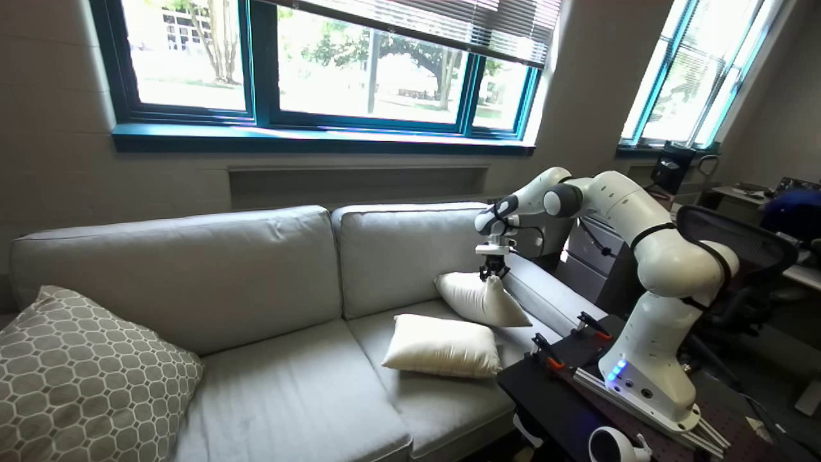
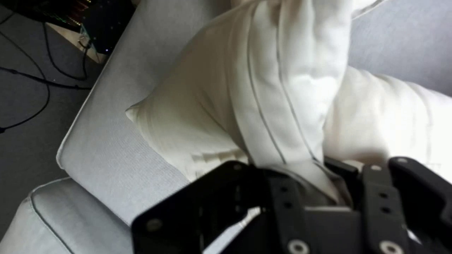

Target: Place the two small pillows on the right side of the sofa

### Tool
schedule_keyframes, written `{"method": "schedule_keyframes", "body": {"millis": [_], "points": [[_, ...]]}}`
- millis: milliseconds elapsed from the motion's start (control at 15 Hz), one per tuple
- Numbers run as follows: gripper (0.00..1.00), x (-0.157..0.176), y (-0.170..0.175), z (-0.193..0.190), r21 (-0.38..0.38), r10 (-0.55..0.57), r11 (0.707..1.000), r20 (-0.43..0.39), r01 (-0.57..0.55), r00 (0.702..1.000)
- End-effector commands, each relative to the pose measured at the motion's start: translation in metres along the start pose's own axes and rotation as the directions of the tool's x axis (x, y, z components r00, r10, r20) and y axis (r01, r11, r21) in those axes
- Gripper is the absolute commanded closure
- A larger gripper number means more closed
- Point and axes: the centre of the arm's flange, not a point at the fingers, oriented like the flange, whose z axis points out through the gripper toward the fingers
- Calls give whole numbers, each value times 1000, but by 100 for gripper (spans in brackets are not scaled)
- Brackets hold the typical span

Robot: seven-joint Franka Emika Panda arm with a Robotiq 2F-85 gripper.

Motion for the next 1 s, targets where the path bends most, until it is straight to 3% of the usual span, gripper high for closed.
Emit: {"method": "schedule_keyframes", "body": {"millis": [0,267,533,933], "points": [[98,-6,89,3,173,91,981,8,-91,996],[98,13,149,1,342,174,927,-32,-153,984],[98,22,201,-9,433,199,890,-96,-139,975],[98,33,213,-31,493,68,870,-136,8,988]]}}
